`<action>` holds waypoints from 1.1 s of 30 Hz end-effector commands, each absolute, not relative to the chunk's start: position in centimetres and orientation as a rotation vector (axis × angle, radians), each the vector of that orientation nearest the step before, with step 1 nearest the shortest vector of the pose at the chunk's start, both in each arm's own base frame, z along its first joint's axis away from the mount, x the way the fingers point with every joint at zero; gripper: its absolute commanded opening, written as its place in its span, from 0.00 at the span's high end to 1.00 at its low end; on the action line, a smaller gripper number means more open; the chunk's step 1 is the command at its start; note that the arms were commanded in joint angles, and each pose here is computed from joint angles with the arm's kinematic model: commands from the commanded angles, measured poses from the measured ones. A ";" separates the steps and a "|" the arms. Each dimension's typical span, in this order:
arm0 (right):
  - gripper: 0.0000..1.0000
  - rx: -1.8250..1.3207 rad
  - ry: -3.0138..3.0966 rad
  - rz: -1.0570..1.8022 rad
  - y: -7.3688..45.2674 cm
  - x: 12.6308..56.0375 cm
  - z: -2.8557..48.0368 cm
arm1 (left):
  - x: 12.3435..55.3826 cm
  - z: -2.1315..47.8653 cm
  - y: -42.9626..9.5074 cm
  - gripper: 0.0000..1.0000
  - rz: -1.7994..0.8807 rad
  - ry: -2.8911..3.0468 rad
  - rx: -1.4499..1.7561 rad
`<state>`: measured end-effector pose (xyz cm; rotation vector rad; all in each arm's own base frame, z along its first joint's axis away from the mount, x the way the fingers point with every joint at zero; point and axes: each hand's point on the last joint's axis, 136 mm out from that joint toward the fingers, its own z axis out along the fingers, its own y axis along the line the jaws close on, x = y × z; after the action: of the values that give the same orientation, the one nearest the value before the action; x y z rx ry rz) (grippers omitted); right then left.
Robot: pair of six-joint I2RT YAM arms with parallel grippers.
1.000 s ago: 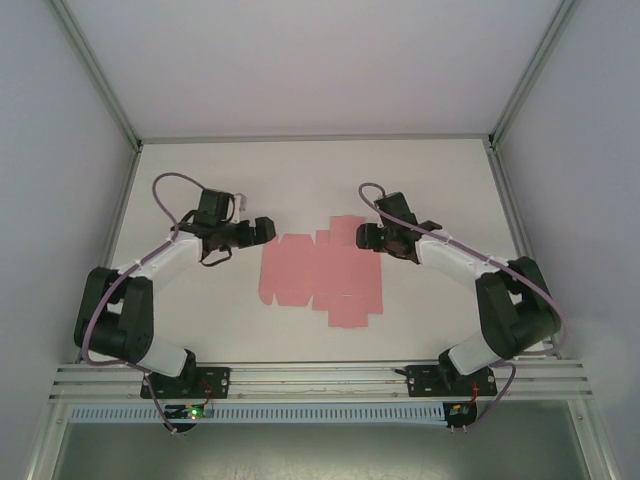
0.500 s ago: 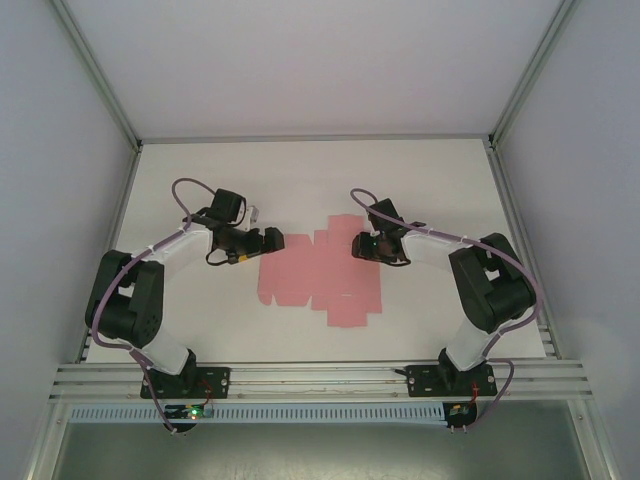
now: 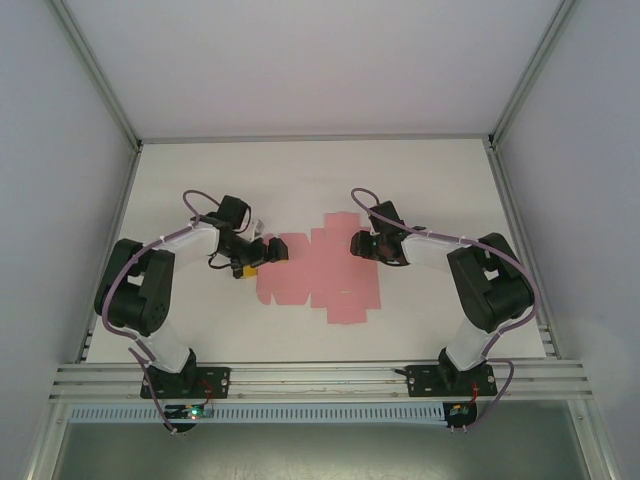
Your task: Assemble paper box
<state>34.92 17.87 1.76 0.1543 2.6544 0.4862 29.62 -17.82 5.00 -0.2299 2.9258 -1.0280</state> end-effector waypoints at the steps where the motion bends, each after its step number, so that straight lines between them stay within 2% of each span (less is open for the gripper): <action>1: 0.55 0.205 2.856 0.404 16.1 30.4 -3.0 | 28.5 5.2 -19.8 0.00 -1.206 2.942 -0.235; 6: 0.56 0.217 2.858 0.428 16.2 30.2 -3.3 | 28.8 5.1 -20.0 0.00 -1.225 2.922 -0.236; 8: 0.56 0.222 2.864 0.447 16.4 29.9 -3.6 | 29.2 6.1 -20.7 0.04 -1.304 2.862 -0.214; 12: 0.57 0.244 2.876 0.456 16.3 29.3 -4.1 | 30.2 10.9 -22.3 0.05 -1.498 2.643 -0.117; 19: 0.57 0.276 2.850 0.515 16.4 29.0 -4.2 | 30.2 18.4 -22.7 0.06 -1.560 2.365 0.042; 24: 0.57 0.270 2.829 0.555 16.7 29.1 -3.9 | 30.4 15.7 -21.1 0.23 -1.311 2.496 -0.047; 28: 0.57 0.260 2.823 0.558 16.7 29.1 -3.7 | 30.5 13.0 -20.9 0.26 -1.242 2.584 -0.081; 33: 0.57 0.259 2.807 0.588 16.9 29.2 -3.5 | 31.0 11.2 -21.2 0.36 -1.209 2.641 -0.090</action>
<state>35.44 18.60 2.03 0.1898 2.5231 0.6575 30.73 -20.92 11.26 -0.1307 2.6186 -1.2641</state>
